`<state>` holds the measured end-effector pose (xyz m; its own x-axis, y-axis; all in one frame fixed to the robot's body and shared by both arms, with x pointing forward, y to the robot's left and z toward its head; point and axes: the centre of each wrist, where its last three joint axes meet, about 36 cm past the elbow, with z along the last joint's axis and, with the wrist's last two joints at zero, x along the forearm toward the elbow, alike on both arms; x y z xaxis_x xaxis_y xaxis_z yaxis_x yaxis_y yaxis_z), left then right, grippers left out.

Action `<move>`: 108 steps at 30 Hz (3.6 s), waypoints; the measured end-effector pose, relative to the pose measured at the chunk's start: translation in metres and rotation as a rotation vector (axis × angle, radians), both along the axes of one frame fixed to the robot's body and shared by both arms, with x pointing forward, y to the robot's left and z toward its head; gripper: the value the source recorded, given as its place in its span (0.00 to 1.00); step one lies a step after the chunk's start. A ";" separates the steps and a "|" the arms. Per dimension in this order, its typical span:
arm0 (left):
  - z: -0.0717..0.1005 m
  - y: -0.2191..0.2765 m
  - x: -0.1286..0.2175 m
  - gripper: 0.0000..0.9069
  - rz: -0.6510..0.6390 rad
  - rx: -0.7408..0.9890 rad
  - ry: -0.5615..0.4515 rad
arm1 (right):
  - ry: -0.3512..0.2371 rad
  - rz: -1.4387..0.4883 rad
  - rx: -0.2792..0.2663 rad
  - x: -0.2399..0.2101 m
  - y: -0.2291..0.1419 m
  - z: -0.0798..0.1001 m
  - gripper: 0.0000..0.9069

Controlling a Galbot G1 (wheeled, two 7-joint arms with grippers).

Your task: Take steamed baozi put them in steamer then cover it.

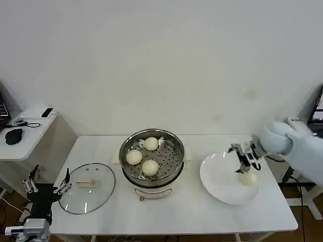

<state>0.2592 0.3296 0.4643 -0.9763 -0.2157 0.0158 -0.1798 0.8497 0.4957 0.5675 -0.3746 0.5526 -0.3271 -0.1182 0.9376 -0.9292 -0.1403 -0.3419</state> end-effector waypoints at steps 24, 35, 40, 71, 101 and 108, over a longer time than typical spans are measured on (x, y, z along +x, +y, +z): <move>-0.007 0.003 0.000 1.00 0.012 0.001 0.020 | 0.076 -0.199 -0.103 0.010 -0.056 -0.073 1.00; -0.007 0.008 -0.002 1.00 0.027 0.004 0.023 | 0.089 -0.210 -0.120 0.023 -0.048 -0.092 0.86; -0.007 0.007 -0.002 1.00 0.026 0.003 0.021 | 0.098 -0.212 -0.123 0.026 -0.045 -0.098 0.81; 0.001 0.004 0.000 1.00 0.014 0.007 0.000 | 0.018 -0.200 -0.051 0.041 -0.026 -0.017 0.74; 0.001 0.004 0.002 1.00 0.029 0.000 -0.013 | -0.054 -0.062 0.253 0.068 0.262 0.093 0.76; 0.002 0.007 0.001 1.00 0.035 0.001 -0.014 | -0.004 -0.078 0.243 0.063 0.289 0.066 0.76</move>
<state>0.2598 0.3362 0.4663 -0.9682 -0.2502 0.0020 -0.2166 0.8419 0.4942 0.6309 -0.0852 0.6184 -0.3478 -0.3144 0.8833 -0.9326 0.0190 -0.3604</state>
